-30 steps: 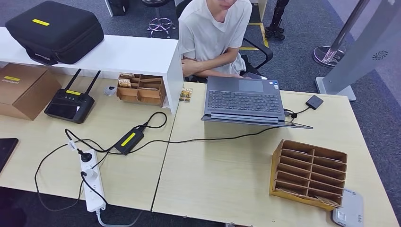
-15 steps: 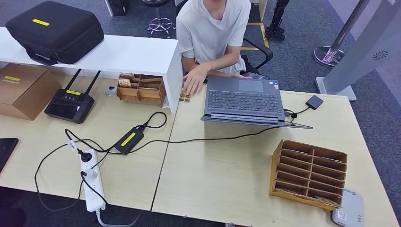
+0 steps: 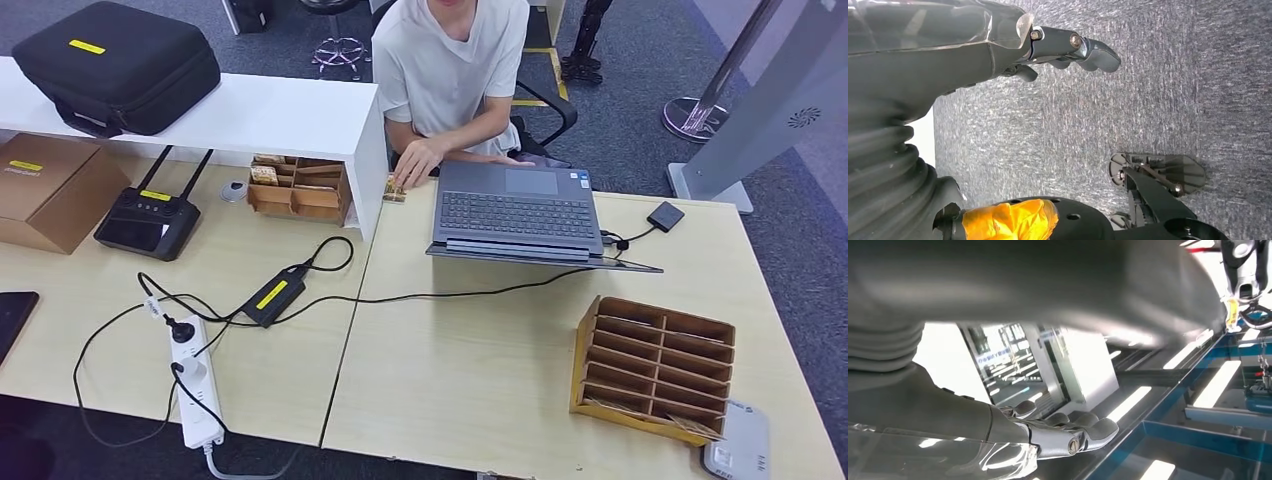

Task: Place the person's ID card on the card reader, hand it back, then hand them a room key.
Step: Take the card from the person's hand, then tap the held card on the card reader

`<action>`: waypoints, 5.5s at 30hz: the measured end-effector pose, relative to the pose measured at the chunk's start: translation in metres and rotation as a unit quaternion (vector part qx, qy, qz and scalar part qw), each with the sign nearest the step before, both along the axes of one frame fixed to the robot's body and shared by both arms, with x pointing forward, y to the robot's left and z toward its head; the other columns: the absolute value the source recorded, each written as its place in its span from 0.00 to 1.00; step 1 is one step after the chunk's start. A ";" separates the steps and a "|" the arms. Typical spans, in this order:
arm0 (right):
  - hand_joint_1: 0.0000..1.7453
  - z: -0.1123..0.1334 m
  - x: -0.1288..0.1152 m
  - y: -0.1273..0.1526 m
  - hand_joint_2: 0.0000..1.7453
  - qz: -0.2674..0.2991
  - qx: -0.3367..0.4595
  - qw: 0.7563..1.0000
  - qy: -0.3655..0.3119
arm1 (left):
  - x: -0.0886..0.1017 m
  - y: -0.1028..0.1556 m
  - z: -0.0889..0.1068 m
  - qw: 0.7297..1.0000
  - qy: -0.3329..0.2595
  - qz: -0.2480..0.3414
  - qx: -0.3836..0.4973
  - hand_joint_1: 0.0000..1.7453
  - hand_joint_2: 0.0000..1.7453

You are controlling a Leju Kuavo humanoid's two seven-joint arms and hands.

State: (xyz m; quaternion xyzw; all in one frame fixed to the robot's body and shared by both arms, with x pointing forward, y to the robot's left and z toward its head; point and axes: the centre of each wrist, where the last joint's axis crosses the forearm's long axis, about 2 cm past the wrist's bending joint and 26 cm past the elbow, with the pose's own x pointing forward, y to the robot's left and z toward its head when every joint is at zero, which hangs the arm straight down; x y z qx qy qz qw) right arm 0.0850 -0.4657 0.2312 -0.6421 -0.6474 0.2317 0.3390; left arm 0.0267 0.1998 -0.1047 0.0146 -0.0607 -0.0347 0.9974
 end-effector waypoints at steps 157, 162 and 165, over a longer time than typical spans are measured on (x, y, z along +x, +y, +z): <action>1.00 -0.125 0.010 0.010 1.00 -0.034 0.012 0.987 0.155 | 0.006 0.001 0.000 0.992 -0.080 -0.077 -0.055 0.00 1.00; 1.00 -0.146 0.009 0.021 1.00 -0.043 0.042 0.983 0.175 | 0.007 0.001 0.000 0.992 -0.078 -0.080 -0.054 0.00 1.00; 1.00 -0.156 0.009 0.025 1.00 -0.047 0.055 0.981 0.183 | 0.009 0.001 0.000 0.992 -0.077 -0.081 -0.055 0.00 1.00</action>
